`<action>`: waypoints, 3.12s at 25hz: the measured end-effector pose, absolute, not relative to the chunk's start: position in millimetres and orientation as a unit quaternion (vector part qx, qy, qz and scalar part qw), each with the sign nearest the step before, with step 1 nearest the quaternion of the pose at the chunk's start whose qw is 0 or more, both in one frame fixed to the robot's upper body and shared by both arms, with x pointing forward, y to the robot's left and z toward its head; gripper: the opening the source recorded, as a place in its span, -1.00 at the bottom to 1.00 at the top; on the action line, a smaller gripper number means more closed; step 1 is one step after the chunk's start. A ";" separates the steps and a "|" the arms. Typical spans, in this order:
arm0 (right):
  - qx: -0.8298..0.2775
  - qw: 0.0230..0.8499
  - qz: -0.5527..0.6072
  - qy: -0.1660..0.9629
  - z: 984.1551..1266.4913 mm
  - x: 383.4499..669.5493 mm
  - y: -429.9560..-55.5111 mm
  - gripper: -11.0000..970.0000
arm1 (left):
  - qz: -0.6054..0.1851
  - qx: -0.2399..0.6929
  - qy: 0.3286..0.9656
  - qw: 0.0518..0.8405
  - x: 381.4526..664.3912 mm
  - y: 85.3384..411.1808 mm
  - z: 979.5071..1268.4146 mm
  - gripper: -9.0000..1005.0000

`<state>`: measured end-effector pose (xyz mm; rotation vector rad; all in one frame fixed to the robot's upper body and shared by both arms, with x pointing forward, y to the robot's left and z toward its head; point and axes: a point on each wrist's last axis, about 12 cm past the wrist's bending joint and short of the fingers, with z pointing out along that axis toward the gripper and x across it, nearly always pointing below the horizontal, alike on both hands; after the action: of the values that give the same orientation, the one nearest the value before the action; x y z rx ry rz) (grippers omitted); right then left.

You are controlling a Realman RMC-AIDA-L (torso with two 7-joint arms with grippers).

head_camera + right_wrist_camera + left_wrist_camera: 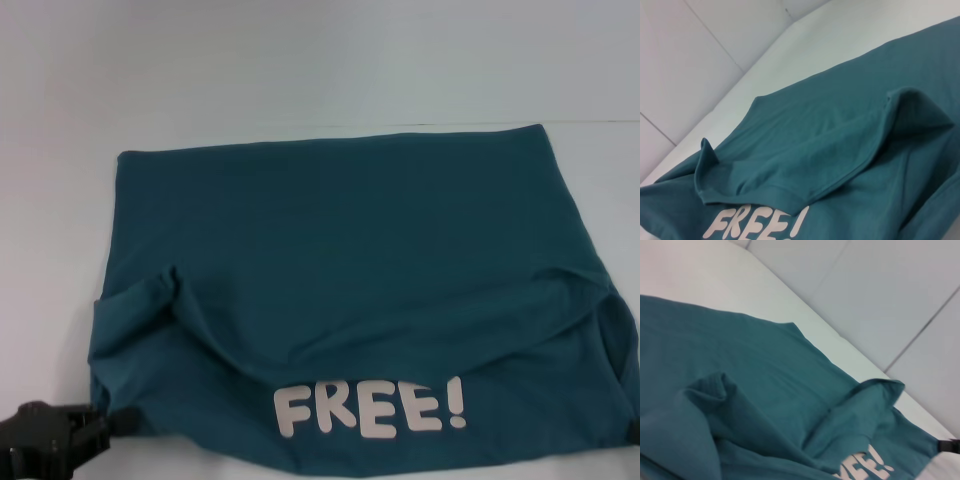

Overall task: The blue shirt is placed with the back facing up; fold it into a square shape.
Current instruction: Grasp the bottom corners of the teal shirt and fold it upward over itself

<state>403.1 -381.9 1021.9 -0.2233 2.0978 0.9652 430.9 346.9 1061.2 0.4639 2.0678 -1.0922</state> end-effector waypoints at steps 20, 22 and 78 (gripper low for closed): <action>-0.093 0.410 0.388 0.820 1029.3 379.4 -396.4 -0.95 | -0.454 0.195 0.805 0.328 413.9 352.0 1064.5 -0.91; -0.093 0.414 0.388 0.818 1030.8 381.6 -396.9 -0.95 | -0.452 0.196 0.805 0.331 416.4 353.5 1066.3 -0.91; -0.106 0.560 0.175 0.803 1116.3 655.3 -320.7 -0.94 | -0.223 0.078 0.820 0.522 637.5 300.8 1108.6 -0.91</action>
<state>655.3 -320.7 1116.3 -0.2510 1.8919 0.4119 637.5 300.8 1108.6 0.1862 1.9644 -0.5346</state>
